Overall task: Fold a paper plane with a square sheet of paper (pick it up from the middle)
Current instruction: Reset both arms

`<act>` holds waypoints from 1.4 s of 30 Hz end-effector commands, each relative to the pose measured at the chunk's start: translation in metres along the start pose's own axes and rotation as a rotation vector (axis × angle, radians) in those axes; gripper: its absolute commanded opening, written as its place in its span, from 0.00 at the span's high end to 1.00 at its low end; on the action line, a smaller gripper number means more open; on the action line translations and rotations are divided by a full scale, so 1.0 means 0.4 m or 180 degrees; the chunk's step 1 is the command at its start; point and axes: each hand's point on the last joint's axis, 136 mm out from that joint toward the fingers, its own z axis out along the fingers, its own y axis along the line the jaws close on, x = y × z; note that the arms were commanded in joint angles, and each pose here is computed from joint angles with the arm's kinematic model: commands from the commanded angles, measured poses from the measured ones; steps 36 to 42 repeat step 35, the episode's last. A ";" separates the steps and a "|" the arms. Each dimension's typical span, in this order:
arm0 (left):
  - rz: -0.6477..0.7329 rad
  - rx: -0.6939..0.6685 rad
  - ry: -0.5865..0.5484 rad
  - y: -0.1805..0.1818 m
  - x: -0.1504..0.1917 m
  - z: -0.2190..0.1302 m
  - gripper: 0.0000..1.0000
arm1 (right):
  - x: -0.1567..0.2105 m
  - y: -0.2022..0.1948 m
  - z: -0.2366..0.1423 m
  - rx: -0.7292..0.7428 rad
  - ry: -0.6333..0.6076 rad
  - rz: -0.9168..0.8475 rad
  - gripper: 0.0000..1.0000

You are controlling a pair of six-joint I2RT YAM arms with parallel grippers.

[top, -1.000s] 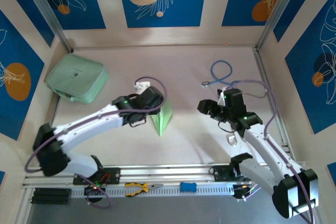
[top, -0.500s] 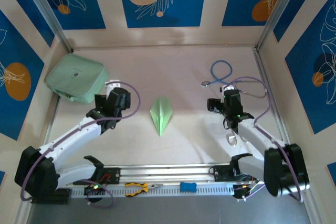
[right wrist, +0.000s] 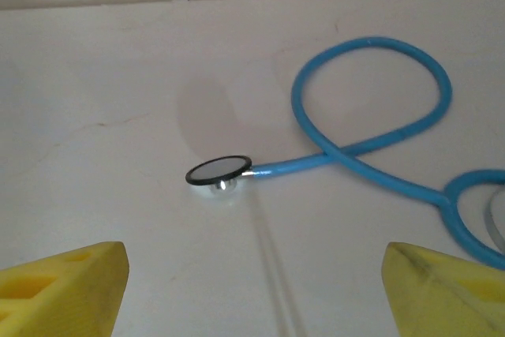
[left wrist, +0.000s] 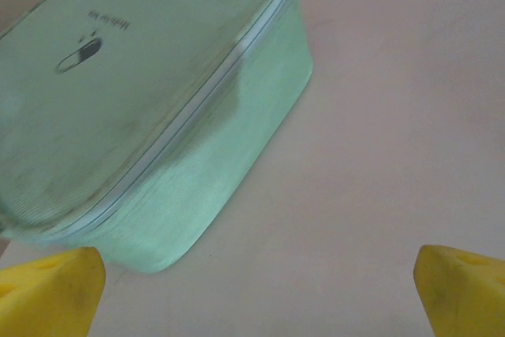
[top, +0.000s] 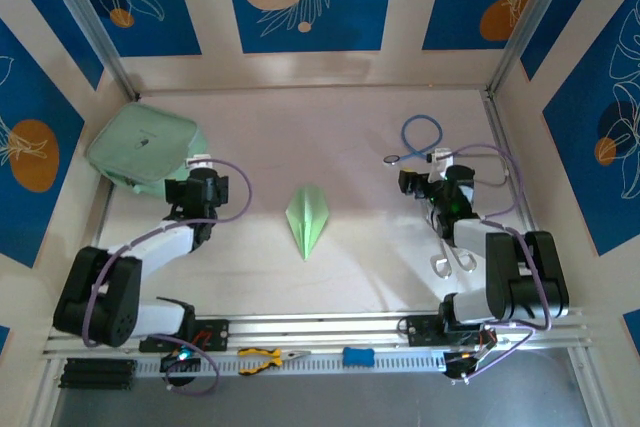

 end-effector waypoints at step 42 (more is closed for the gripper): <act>-0.0269 0.0884 -0.0627 -0.050 -0.002 0.073 0.00 | -0.004 -0.031 0.032 0.0265 -0.0084 0.0070 0.01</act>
